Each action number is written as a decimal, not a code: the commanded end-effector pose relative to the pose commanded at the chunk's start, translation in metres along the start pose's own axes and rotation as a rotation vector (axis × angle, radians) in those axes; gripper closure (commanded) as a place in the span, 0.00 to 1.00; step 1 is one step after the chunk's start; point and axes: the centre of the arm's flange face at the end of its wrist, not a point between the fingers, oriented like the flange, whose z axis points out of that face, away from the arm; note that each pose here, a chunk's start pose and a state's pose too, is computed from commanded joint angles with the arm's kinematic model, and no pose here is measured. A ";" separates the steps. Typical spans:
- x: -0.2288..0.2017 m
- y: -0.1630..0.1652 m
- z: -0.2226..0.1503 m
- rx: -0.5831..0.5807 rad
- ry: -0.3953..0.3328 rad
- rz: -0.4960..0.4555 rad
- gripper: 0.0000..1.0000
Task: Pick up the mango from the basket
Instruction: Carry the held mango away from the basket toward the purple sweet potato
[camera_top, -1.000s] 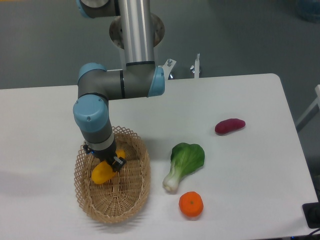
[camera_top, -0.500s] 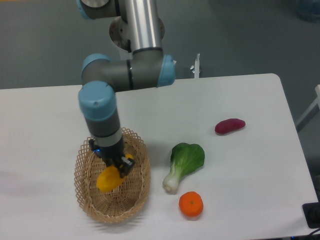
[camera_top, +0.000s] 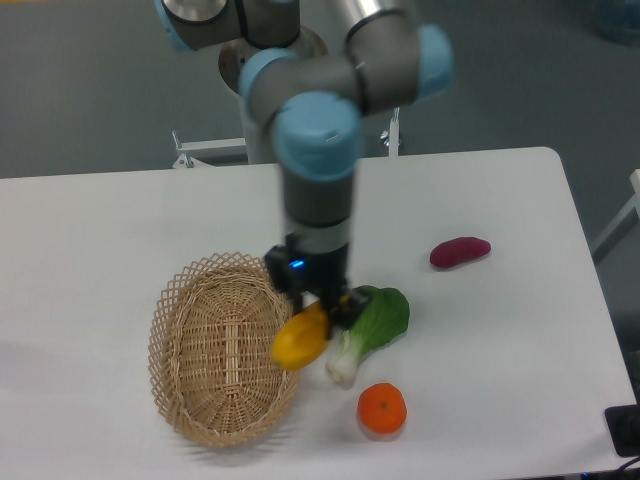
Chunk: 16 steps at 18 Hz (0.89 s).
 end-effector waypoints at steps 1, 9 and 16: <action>-0.010 0.014 -0.005 -0.007 0.003 0.015 0.57; -0.058 0.105 -0.023 -0.040 0.011 0.139 0.58; -0.076 0.144 -0.028 -0.052 0.007 0.196 0.57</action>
